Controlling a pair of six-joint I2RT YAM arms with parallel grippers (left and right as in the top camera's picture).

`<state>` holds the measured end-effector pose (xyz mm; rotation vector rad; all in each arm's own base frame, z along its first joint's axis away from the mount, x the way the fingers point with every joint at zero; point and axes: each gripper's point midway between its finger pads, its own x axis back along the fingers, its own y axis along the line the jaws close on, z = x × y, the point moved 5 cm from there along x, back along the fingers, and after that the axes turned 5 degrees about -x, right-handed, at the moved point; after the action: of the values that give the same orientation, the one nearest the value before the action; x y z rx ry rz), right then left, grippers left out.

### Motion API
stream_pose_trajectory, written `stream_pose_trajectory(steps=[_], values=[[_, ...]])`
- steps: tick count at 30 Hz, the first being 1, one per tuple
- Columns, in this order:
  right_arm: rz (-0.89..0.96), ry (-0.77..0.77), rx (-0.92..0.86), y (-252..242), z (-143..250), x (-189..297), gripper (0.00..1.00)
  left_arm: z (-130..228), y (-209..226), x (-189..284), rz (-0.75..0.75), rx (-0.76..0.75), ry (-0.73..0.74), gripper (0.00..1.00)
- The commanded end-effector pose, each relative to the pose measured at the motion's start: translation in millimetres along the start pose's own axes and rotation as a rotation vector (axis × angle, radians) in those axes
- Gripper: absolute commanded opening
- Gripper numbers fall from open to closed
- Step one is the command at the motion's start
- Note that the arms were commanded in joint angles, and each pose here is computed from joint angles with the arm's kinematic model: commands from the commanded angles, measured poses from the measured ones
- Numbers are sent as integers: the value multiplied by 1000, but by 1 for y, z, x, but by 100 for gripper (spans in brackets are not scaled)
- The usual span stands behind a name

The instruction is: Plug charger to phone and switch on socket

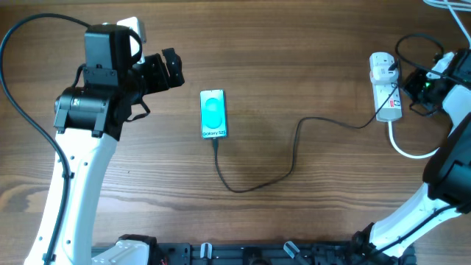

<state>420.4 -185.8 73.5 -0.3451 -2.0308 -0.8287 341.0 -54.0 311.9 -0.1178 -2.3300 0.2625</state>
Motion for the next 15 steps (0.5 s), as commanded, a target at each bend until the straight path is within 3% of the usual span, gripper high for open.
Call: stream_pose_trajectory(steps=[1, 15], values=[[-71, 51, 58, 5, 12, -16, 4, -2, 2, 3, -16, 3, -14, 100], [-79, 116, 150, 19, 31, -25, 4, -2, 2, 3, -16, 3, -14, 100]])
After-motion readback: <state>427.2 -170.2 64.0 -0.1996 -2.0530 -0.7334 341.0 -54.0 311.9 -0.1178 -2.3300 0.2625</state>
